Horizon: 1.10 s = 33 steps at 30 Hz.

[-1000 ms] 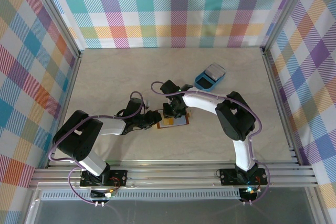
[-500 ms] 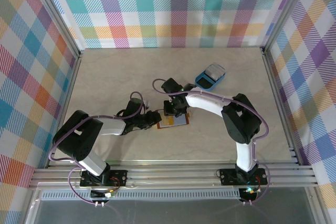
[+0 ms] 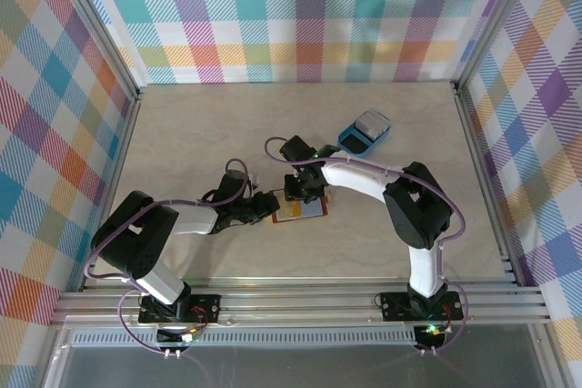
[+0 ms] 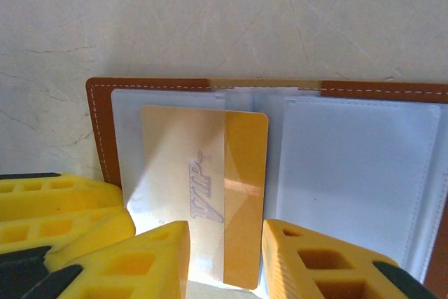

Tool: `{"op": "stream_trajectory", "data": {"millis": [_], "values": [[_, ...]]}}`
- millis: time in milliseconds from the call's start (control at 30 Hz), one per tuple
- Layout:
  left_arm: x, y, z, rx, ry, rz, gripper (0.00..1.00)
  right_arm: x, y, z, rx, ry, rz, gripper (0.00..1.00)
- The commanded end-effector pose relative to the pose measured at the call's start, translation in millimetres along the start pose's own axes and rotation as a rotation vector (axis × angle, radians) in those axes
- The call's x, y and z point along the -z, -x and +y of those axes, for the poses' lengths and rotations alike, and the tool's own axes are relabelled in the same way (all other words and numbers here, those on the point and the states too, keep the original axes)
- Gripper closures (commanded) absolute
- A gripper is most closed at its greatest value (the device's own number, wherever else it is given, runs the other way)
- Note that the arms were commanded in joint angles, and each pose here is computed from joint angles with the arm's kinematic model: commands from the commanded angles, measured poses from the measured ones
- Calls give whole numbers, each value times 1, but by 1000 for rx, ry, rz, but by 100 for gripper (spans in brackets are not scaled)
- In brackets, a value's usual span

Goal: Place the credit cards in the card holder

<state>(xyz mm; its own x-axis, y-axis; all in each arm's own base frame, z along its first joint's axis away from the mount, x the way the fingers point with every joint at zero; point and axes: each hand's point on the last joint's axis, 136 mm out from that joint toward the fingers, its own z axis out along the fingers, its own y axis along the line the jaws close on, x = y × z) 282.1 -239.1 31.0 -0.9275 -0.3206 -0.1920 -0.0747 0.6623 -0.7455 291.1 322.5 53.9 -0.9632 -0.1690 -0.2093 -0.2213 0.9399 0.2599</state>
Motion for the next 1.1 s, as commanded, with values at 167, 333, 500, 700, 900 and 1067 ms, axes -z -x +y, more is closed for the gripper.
{"op": "stream_trajectory", "data": {"millis": [167, 333, 500, 700, 900, 1067], "values": [[-5, -9, 11, -16, 33, 26, 72, -8, -7, -4, -4, 2, 39, 65], [-7, -10, 13, -16, 37, 29, 73, -11, -7, -5, -7, 3, 46, 64], [-6, -9, 12, -18, 36, 29, 73, -12, -4, -6, -6, -2, 46, 63], [-6, -9, 12, -19, 39, 29, 73, -15, -4, -8, -2, -13, 49, 63], [-6, -9, 13, -16, 41, 28, 73, -20, -7, -10, -1, -18, 58, 63], [-6, -9, 13, -15, 41, 28, 73, -24, -9, -9, -4, -5, 71, 63]]}}
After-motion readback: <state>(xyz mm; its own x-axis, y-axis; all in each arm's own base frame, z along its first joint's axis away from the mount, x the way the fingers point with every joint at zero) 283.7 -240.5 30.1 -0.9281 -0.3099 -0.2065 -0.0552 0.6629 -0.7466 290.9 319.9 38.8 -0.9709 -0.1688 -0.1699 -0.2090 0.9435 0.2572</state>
